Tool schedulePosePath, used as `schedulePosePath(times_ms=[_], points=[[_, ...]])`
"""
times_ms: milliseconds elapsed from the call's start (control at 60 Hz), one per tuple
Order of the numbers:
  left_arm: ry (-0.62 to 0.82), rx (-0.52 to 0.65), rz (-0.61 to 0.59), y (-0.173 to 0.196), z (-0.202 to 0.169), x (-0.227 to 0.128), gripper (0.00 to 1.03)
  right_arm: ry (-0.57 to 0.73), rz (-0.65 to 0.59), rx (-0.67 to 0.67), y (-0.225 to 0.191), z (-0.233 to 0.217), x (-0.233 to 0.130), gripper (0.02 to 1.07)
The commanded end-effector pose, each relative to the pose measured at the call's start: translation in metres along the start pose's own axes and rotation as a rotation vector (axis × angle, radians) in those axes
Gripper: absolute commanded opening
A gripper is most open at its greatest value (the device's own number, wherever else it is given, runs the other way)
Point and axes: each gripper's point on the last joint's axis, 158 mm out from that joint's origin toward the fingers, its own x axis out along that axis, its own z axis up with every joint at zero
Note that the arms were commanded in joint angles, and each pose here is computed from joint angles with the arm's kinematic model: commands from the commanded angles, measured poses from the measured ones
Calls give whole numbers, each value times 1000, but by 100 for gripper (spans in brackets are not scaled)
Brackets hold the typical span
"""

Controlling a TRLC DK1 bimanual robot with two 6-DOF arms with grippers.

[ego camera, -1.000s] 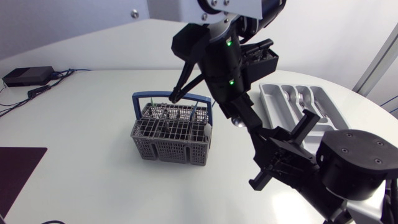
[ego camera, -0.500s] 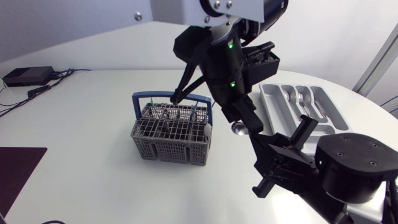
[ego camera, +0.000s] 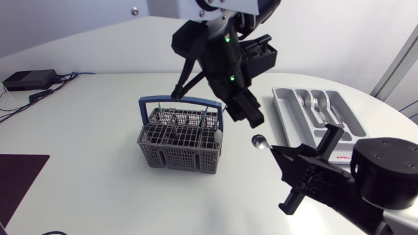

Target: Unload the cutlery basket into the drawer organizer.

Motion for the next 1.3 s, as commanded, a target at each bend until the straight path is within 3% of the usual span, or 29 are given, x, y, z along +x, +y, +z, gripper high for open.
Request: schedulePosePath(times_ms=[0,317,583,850,1283], points=[[-72,-59,54,27,8,-30,46,37,27,14,4,-22,-1,13],[-86,-100,90,49,-15,-38,46,65,100,38,-7,-64,-3,13],[-59,-80,82,40,-40,-28,53,95,165,43,-20,-104,-4,14],[-24,-139,106,59,-76,-29,57,131,245,23,-31,-152,-1,13],[24,-233,126,78,-112,-26,58,191,357,23,-85,-233,1,13]])
